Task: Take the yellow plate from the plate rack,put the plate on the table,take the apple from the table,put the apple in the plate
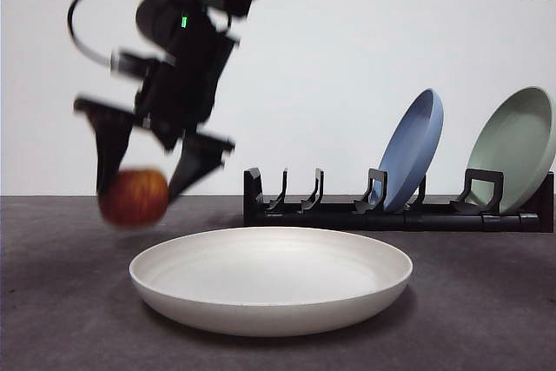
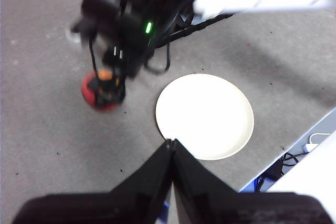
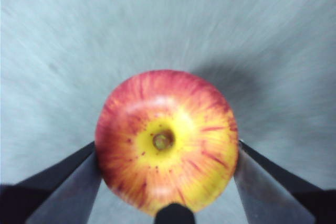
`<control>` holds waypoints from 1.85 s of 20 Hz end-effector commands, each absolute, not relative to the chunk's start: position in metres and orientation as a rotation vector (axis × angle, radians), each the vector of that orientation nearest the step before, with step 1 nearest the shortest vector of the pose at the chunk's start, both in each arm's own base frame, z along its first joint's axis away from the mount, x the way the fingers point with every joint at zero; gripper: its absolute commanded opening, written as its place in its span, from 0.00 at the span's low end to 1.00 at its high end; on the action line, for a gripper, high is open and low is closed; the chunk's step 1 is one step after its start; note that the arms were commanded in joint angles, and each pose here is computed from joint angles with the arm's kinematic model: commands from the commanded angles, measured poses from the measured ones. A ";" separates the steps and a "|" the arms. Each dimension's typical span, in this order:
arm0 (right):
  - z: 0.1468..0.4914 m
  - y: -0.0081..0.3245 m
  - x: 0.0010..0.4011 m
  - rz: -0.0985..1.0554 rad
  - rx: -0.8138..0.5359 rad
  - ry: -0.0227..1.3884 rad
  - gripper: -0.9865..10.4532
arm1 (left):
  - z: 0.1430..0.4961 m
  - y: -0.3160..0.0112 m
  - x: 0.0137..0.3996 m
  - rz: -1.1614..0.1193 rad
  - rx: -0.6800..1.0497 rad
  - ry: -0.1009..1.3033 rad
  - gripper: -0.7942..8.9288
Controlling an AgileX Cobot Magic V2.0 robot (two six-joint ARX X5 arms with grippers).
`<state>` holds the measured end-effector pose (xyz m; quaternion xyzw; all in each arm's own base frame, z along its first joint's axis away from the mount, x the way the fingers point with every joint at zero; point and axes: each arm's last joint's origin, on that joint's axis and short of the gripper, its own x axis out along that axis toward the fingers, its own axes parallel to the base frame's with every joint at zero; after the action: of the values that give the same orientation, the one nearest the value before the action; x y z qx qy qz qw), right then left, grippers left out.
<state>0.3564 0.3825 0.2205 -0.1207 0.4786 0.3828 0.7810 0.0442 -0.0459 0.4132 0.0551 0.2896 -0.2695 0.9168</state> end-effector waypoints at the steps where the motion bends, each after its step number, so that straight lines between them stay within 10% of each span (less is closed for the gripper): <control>1: 0.272 0.373 0.345 0.841 -0.267 0.916 0.08 | 0.413 -0.046 0.044 -0.561 0.132 0.588 0.07; 25: 0.427 0.232 0.237 0.750 -0.457 0.909 0.08 | 0.413 -0.047 0.044 -0.592 0.149 0.582 0.07; 30: 0.404 0.201 0.204 0.743 -0.354 0.829 0.08 | 0.413 -0.047 0.044 -0.594 0.154 0.580 0.07; 37: 0.289 0.210 0.207 0.845 -0.193 0.860 0.08 | 0.413 -0.047 0.044 -0.593 0.156 0.582 0.07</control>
<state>0.2065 0.2085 0.2911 -0.1074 0.4078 0.3969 0.8152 0.0439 -0.0466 0.4133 0.0717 0.2857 -0.2860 0.9118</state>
